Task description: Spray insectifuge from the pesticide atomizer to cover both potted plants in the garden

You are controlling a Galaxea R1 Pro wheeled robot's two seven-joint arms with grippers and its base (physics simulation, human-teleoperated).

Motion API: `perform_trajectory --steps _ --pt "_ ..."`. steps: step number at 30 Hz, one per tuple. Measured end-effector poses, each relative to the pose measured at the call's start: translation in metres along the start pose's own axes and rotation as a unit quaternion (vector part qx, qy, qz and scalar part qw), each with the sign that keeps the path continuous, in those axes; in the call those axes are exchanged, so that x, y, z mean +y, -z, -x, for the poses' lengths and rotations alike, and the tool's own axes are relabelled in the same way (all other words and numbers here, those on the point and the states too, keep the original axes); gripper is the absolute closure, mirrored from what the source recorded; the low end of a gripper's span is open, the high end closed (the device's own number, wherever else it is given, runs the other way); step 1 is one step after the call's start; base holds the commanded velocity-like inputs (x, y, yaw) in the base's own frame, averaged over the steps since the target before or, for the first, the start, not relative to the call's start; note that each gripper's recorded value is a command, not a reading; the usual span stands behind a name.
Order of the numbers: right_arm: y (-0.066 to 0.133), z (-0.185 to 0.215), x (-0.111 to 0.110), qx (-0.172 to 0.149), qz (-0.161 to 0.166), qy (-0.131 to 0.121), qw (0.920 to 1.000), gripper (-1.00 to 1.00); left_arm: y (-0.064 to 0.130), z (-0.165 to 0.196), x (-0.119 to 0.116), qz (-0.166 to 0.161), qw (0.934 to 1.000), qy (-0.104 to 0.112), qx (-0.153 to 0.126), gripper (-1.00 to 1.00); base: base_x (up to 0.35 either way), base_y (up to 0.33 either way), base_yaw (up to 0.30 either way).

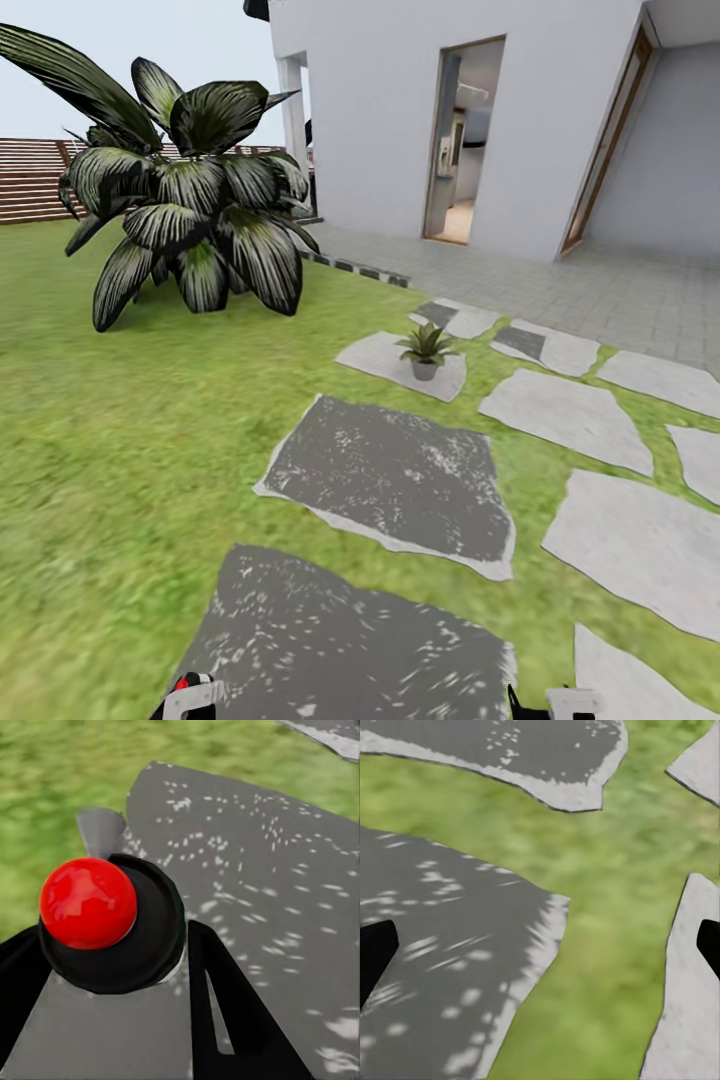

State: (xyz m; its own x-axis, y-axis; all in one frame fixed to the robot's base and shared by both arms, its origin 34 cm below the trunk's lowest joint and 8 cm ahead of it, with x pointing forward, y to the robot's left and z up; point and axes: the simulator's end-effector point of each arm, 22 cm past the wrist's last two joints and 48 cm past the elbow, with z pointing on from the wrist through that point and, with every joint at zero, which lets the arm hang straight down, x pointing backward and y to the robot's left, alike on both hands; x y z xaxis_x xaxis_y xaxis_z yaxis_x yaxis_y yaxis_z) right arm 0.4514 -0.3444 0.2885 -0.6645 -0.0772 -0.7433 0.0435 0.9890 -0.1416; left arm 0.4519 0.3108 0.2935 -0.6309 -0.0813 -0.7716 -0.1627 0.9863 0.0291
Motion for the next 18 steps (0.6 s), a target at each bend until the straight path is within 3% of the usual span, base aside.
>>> perform_trajectory --steps 5,18 --pt "0.0000 0.0000 0.0000 0.000 0.000 0.000 1.0000 -1.00 0.0001 -0.0005 -0.0002 0.000 1.0000 0.000 0.001 1.00 0.290 0.201 -0.126" --pt "0.0001 -0.0001 0.0000 0.000 0.000 0.000 1.0000 -1.00 0.0000 0.0000 0.0003 0.000 1.0000 0.000 0.000 1.00 0.289 0.207 -0.256"
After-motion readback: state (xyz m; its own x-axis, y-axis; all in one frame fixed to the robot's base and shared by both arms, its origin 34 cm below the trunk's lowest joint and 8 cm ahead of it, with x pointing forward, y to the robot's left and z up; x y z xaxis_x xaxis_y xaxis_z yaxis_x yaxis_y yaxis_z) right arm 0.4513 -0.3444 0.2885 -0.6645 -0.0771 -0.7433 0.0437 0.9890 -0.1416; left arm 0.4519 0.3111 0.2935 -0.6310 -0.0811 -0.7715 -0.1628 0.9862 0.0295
